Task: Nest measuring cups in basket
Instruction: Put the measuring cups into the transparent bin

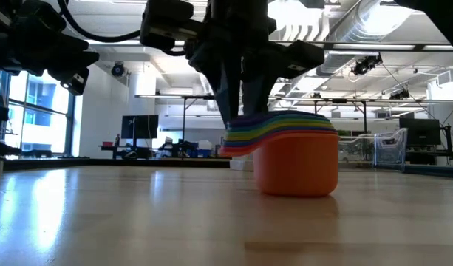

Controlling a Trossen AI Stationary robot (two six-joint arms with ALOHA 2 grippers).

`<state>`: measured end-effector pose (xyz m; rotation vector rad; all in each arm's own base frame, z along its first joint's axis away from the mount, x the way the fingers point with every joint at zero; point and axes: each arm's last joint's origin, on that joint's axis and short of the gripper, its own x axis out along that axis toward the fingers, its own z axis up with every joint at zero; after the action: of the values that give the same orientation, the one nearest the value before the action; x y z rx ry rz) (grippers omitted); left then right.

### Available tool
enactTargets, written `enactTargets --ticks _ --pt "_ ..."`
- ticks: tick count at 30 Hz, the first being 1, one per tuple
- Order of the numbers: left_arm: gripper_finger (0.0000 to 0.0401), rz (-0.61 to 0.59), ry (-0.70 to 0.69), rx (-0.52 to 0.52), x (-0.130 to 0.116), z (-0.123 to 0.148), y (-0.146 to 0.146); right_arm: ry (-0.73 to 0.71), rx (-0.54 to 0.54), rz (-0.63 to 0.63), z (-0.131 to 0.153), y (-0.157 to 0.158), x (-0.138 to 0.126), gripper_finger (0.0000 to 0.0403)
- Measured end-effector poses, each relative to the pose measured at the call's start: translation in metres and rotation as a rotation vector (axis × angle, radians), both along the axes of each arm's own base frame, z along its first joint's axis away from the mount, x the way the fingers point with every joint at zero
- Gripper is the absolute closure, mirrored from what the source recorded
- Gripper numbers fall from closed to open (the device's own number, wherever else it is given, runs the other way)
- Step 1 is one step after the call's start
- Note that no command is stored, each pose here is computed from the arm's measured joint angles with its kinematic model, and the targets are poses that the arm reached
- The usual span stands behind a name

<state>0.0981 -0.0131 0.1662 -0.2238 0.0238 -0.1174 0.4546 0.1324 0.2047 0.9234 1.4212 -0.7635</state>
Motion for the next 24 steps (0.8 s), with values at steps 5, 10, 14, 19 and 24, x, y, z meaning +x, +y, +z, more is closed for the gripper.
enactTargets --ticks 5,10,14,19,24 --pt "0.0298 0.000 0.000 0.000 0.000 0.000 0.000 0.019 0.000 0.015 0.000 0.007 -0.004 0.0321" --pt "0.0298 0.000 0.000 0.000 0.000 0.000 0.000 0.065 0.006 0.029 0.000 0.017 -0.011 0.0321" --pt "0.0298 0.000 0.000 0.000 0.000 0.000 0.000 0.095 -0.009 0.035 0.000 0.025 -0.017 0.0321" --pt "0.0298 0.000 0.000 0.000 0.000 0.000 0.000 0.112 -0.028 0.054 0.000 0.032 -0.022 0.0321" --pt "0.0298 0.000 0.000 0.000 0.000 0.000 0.000 0.113 -0.032 0.068 0.001 0.038 -0.025 0.0321"
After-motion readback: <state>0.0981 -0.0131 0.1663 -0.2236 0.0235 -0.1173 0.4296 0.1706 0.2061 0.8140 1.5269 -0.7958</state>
